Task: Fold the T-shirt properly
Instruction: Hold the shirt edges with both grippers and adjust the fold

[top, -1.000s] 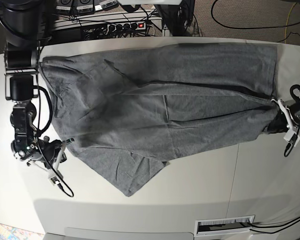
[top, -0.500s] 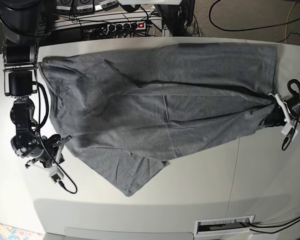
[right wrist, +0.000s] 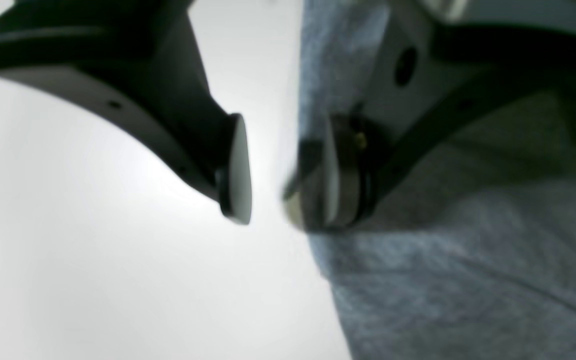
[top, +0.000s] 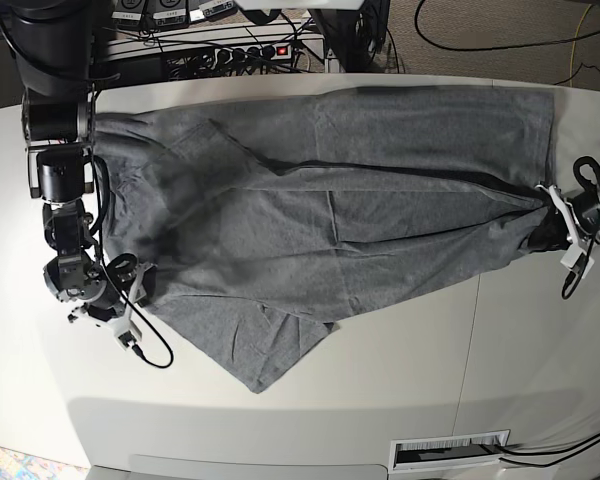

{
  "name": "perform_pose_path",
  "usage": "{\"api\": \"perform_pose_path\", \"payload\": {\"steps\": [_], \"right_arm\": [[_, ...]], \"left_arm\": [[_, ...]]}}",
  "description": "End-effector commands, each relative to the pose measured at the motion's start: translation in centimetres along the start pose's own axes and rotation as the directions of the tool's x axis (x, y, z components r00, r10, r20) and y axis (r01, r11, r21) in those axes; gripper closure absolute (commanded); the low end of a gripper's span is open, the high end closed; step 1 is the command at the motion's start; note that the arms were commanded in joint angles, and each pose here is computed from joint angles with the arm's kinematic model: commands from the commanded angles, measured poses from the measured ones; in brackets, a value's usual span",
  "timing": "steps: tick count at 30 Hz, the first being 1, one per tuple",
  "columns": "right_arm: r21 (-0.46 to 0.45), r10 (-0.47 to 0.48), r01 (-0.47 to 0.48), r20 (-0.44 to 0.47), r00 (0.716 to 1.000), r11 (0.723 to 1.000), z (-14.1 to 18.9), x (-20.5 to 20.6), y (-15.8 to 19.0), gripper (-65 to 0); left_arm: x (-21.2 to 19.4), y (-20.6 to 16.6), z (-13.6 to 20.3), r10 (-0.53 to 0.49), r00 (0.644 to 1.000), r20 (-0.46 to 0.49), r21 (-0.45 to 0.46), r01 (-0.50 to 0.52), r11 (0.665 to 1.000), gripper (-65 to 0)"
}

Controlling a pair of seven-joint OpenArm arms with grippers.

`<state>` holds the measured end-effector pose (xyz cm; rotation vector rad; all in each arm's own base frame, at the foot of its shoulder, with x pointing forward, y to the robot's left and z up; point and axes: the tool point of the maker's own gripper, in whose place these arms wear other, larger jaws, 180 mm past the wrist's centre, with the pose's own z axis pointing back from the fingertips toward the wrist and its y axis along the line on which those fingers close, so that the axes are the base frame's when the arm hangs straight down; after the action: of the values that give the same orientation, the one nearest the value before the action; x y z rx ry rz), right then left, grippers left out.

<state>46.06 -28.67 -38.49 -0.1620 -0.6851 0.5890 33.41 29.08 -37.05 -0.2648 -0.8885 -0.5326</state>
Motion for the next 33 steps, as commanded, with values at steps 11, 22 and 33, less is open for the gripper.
{"api": "perform_pose_path", "payload": {"steps": [11,22,33], "right_arm": [[0.046,-0.129,0.136,-0.133,0.983,0.99,-0.5,-5.2,1.3,-17.4],[0.016,-0.076,0.079,-0.155,0.985,0.997,1.8,-2.0,-0.2,0.0],[0.01,-0.079,0.08,-0.078,0.994,0.997,6.9,2.2,-2.9,0.0]], "left_arm": [[2.0,1.1,0.7,-0.017,0.999,0.052,0.02,0.016,1.0,0.0],[2.0,1.1,0.7,-0.017,0.999,0.051,0.02,0.016,1.0,0.0],[2.9,1.1,1.5,-0.06,0.997,0.052,0.014,0.059,0.998,0.0]]}}
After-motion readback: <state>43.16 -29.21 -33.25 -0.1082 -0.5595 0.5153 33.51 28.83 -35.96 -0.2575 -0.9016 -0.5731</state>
